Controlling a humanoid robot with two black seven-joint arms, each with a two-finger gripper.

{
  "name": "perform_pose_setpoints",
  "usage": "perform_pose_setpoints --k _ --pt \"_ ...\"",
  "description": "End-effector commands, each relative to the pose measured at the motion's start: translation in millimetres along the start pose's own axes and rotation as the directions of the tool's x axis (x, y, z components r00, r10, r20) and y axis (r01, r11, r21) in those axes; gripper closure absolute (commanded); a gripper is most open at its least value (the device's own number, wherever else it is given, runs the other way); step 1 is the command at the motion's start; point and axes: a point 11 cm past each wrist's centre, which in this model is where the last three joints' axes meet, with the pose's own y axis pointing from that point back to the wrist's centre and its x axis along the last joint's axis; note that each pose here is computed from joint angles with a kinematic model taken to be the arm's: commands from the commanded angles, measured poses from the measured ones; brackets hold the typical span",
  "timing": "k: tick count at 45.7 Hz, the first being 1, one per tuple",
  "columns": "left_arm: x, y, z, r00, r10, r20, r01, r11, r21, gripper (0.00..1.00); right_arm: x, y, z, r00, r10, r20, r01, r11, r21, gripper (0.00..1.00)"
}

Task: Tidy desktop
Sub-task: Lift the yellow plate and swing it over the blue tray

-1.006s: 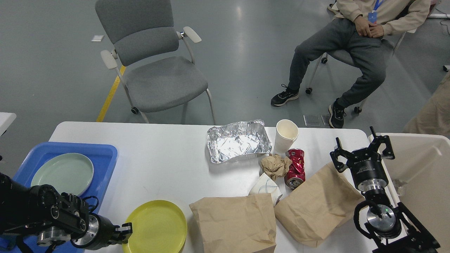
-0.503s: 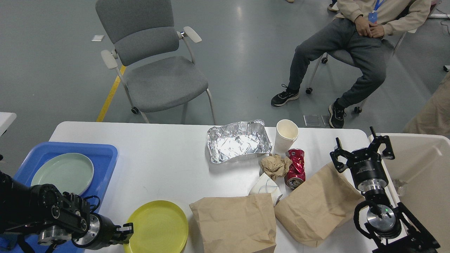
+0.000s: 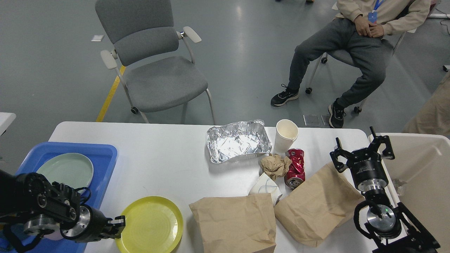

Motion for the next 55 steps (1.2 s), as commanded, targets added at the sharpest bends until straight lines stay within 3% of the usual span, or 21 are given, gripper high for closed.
perform_pose_setpoints --k 1,18,32,39,48,55 --pt "21 39 -3 1.0 0.004 -0.012 -0.004 1.0 0.007 1.0 0 0 0 1.0 0.001 0.0 -0.001 1.0 -0.001 0.0" --pt "49 165 44 0.998 -0.051 0.033 0.053 0.997 -0.06 1.0 0 0 0 1.0 0.001 -0.002 -0.001 1.0 0.0 0.0" --pt "42 261 93 0.995 -0.042 0.088 0.052 0.992 -0.116 1.0 0 0 0 1.0 0.001 -0.002 -0.001 1.0 0.0 0.0" --pt "37 282 105 0.993 -0.053 0.105 0.07 0.984 -0.163 1.0 0 0 0 1.0 0.001 -0.002 -0.001 1.0 0.0 0.0" --pt "38 285 105 0.994 -0.049 0.102 0.066 0.984 -0.167 1.0 0 0 0 1.0 0.001 -0.002 -0.001 1.0 0.0 0.0" --pt "58 283 83 0.999 -0.012 0.037 0.017 0.989 -0.147 1.0 0 0 -1 1.0 -0.001 -0.001 0.001 1.0 0.0 0.0"
